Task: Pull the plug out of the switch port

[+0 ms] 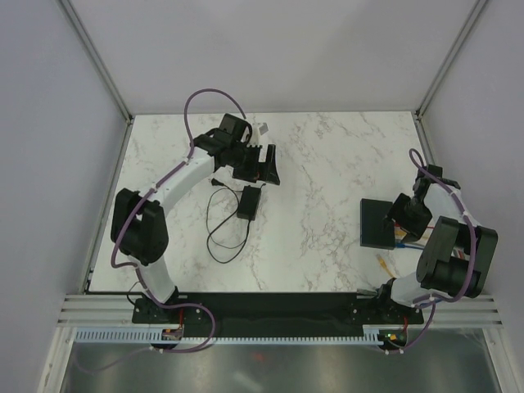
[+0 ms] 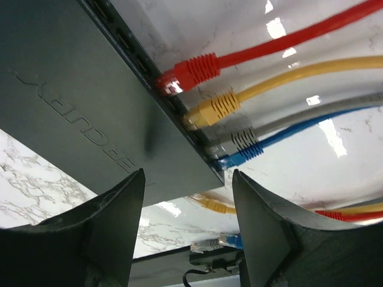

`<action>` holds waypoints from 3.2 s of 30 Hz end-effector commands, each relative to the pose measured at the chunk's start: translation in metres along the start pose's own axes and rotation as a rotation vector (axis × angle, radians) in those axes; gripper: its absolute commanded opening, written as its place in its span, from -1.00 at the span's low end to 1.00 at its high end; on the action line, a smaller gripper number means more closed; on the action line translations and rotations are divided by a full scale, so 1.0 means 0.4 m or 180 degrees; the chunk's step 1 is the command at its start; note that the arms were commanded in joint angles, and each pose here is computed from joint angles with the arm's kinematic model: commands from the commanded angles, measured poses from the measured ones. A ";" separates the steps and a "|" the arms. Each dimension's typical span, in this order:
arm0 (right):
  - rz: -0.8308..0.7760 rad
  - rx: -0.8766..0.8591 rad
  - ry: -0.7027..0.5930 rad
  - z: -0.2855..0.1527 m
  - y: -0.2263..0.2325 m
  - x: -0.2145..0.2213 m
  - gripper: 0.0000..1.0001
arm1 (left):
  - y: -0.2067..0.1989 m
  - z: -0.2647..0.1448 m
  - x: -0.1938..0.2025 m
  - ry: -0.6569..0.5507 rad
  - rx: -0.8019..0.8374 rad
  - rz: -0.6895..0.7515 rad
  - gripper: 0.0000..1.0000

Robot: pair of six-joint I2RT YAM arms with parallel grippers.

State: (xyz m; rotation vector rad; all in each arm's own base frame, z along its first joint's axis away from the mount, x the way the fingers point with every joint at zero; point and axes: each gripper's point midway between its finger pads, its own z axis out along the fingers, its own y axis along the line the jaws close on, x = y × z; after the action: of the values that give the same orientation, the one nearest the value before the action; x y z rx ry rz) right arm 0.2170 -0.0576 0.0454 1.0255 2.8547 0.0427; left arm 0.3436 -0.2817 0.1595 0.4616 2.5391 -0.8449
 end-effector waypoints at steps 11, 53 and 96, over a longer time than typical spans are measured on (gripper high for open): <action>0.0164 -0.0343 0.0093 0.072 0.054 -0.005 0.20 | -0.006 -0.031 -0.001 0.0026 0.0206 -0.0182 0.84; -0.0694 -0.0668 -0.0229 -0.043 0.281 -0.004 0.06 | -0.189 0.172 0.025 0.0558 0.0576 0.0225 0.55; -0.0362 -0.1763 0.0039 -0.057 0.496 0.019 -0.10 | -0.280 0.315 0.024 0.0453 0.0404 0.0780 0.33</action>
State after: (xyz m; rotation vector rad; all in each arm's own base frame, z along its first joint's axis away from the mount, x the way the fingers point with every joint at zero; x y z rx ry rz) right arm 0.3172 0.1124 0.0470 0.8442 2.7114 0.8569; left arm 0.3136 -0.4305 0.0872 0.8122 2.6211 -0.8492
